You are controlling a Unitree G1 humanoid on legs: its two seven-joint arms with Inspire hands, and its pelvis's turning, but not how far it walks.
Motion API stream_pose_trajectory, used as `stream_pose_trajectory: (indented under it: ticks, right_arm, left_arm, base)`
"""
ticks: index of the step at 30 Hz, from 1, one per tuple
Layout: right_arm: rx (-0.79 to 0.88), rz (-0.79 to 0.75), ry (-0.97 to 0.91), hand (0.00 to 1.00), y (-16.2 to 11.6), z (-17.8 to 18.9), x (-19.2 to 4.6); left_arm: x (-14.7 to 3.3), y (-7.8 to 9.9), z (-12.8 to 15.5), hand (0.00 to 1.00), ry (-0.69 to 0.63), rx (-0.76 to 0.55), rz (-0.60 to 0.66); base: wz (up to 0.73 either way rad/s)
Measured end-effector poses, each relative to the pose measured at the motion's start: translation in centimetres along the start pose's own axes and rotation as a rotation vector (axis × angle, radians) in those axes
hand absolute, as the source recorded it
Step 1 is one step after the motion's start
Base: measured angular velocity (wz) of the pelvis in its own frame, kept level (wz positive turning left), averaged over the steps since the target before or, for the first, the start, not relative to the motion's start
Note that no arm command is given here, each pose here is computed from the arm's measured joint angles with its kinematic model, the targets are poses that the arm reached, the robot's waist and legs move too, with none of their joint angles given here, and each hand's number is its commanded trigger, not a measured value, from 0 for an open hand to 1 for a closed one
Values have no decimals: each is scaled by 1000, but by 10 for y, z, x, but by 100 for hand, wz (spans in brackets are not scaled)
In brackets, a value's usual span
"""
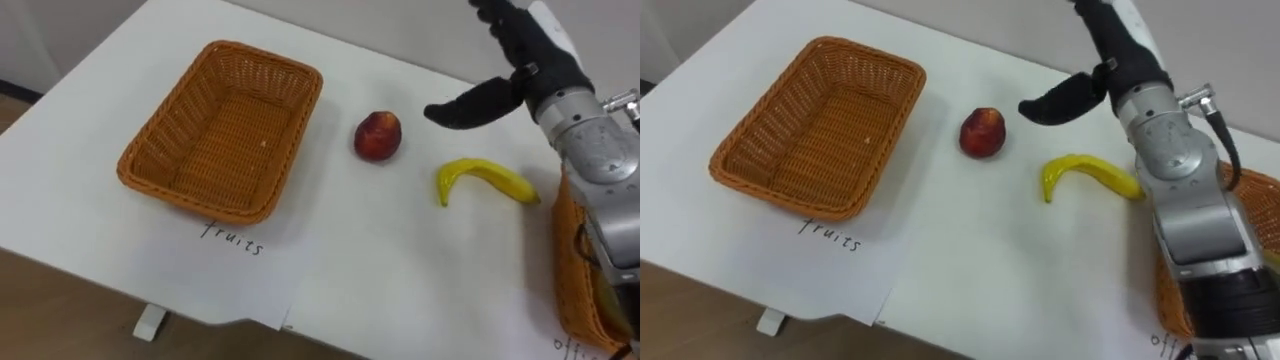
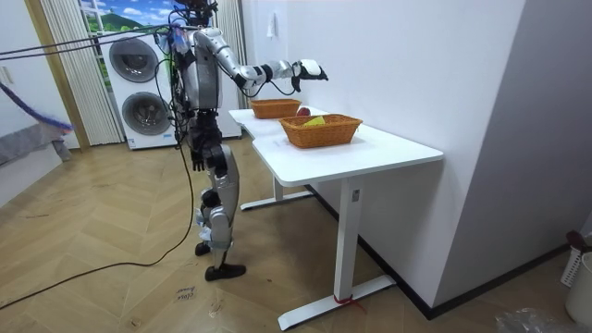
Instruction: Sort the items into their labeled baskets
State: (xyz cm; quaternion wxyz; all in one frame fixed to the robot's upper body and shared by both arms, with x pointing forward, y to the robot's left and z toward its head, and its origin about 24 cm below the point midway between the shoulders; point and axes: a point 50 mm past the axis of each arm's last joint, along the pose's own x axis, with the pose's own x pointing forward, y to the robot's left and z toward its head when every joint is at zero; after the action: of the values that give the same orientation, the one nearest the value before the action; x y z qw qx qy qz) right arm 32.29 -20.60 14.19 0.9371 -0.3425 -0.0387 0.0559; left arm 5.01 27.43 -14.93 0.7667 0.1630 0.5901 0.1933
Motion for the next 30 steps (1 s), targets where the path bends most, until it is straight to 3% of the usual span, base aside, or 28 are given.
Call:
stream_pose_trajectory:
  ticks: [11,18,30]
  right_arm:
    - [-113,103,41,0,-1,-6,-1]
    - [-278,136,85,0,-8,-10,-2]
    - [-325,201,113,0,-9,-12,-4]
  left_arm:
    - [3,8,-4,0,24,-4,-2]
    - [5,13,-13,0,73,16,-9]
    - [6,17,-13,0,71,11,2]
  base:
    - [0]
    - [1]
    - [-2]
